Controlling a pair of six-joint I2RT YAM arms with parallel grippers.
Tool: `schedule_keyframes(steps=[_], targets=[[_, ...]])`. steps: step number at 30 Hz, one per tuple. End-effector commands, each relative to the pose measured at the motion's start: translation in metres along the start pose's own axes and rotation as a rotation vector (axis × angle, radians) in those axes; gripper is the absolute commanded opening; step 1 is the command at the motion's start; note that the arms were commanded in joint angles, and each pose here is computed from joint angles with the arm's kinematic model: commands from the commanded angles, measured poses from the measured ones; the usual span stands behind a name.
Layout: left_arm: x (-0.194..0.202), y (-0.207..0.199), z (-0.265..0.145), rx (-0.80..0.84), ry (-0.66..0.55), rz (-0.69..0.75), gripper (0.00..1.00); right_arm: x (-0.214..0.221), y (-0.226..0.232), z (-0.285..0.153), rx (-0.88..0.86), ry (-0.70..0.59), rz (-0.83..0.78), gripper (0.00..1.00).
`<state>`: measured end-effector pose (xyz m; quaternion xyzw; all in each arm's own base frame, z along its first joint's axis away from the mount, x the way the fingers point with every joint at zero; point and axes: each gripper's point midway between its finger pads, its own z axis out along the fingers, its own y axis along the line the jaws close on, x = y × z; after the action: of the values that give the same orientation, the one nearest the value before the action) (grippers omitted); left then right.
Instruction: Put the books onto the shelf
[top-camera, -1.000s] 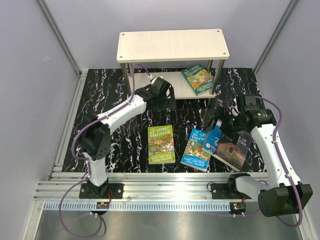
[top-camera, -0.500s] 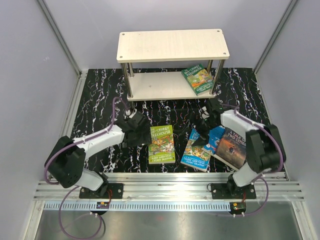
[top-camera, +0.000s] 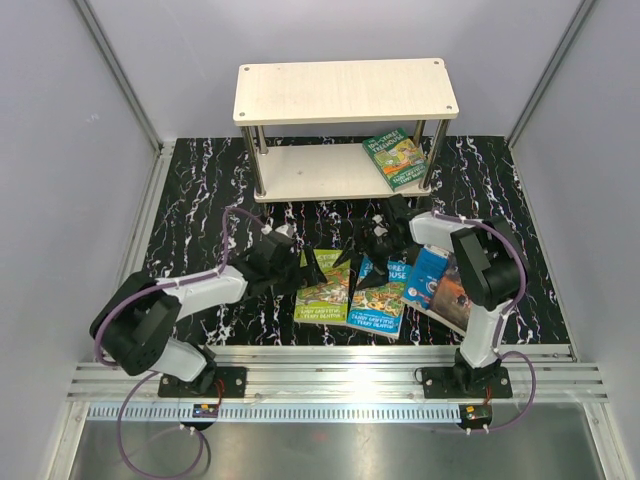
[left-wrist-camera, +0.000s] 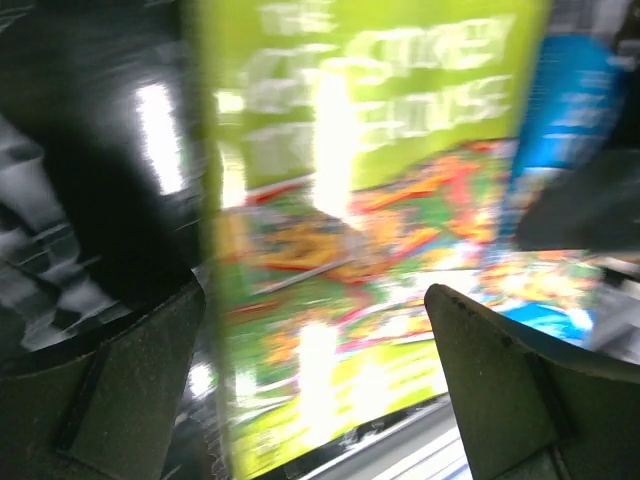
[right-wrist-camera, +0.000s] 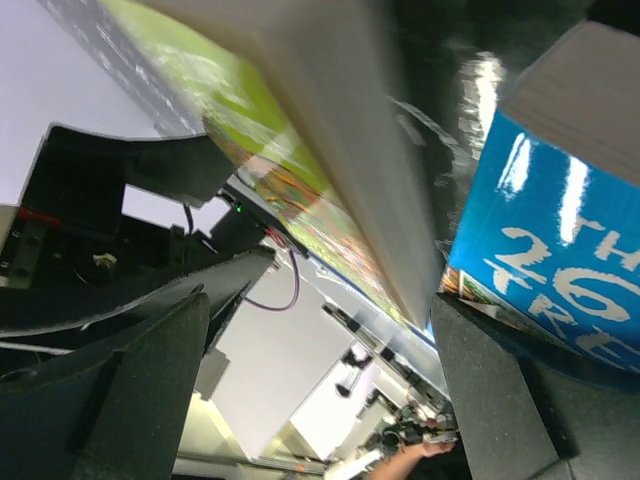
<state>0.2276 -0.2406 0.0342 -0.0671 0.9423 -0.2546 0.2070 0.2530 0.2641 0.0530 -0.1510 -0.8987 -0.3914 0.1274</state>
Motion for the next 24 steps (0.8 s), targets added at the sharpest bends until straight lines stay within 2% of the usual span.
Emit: schedule_keyframes(steps=[1,8,14,16,19,20,21,23,24], targets=[[0.041,0.004,0.020,0.070,0.146,-0.056,0.99,-0.004,-0.045,0.059,0.126,0.004,-0.056,1.00],[0.053,-0.028,0.028,0.242,0.218,-0.097,0.99,0.020,-0.045,0.087,0.136,0.080,-0.070,0.99],[0.025,-0.081,-0.001,0.430,0.150,-0.069,0.99,0.031,-0.062,0.088,0.163,0.091,-0.059,0.99],[0.019,-0.091,-0.007,0.461,0.138,-0.067,0.96,0.035,-0.067,0.086,0.166,0.091,-0.056,0.98],[0.013,-0.099,-0.011,0.486,0.131,-0.081,0.90,0.043,-0.069,0.081,0.156,0.085,-0.056,0.88],[0.013,-0.099,-0.011,0.481,0.126,-0.088,0.88,0.045,-0.068,0.079,0.148,0.084,-0.052,0.72],[0.013,-0.097,-0.010,0.474,0.126,-0.093,0.87,0.047,-0.061,0.074,0.130,0.072,-0.068,0.61],[0.015,-0.092,-0.008,0.458,0.130,-0.101,0.85,0.052,-0.061,0.069,0.124,0.062,-0.069,0.48],[0.017,-0.090,-0.008,0.453,0.133,-0.104,0.84,0.053,-0.053,0.063,0.103,0.051,-0.086,0.38]])
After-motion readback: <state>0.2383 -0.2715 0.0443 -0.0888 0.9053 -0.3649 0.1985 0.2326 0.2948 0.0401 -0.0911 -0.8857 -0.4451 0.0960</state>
